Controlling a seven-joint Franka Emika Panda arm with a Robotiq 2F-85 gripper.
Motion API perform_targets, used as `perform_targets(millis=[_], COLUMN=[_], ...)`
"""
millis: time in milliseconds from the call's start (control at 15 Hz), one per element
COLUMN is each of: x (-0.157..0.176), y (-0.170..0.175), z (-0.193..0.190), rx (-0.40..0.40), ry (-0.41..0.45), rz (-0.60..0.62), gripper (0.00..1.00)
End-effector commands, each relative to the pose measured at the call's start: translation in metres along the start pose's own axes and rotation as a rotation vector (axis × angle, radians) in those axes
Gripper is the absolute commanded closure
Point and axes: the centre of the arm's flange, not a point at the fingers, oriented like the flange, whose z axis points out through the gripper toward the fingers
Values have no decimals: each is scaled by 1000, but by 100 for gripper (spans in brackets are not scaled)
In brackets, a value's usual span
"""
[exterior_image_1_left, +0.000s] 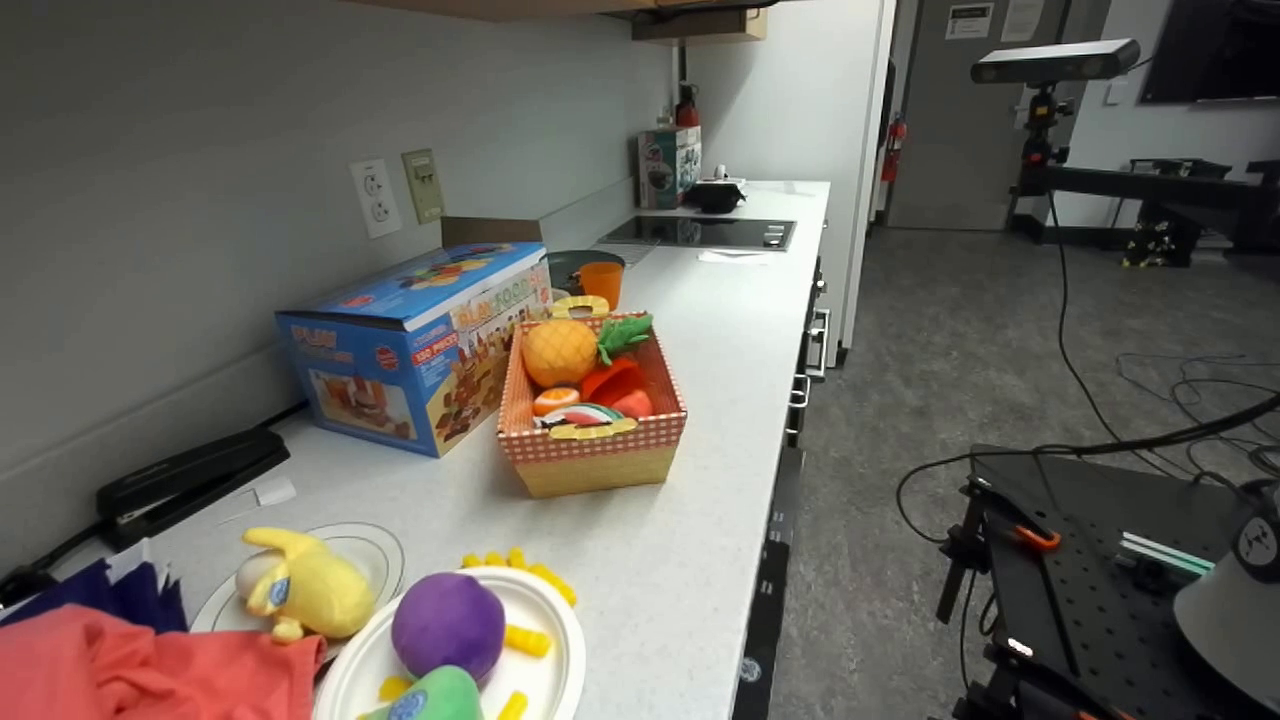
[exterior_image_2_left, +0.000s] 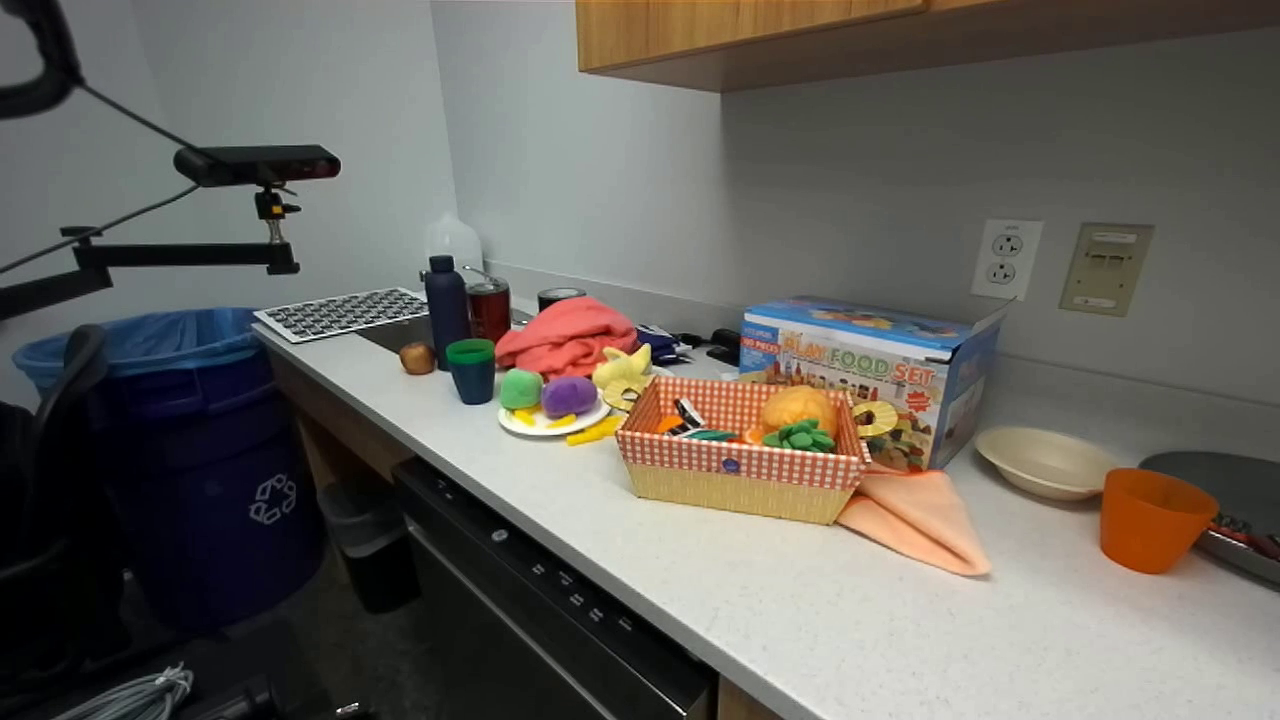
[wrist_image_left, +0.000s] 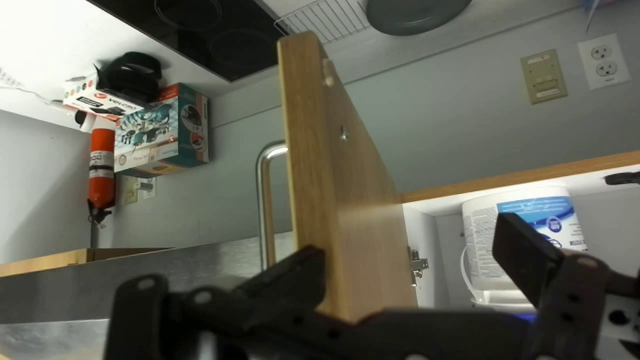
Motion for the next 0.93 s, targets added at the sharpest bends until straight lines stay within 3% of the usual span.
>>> perform_targets(millis=[0,867], x=[4,-8], y=[-20,-27], z=[16,5], rx=[115,420], ry=[19,-10], rz=[-38,-122], gripper=[0,0])
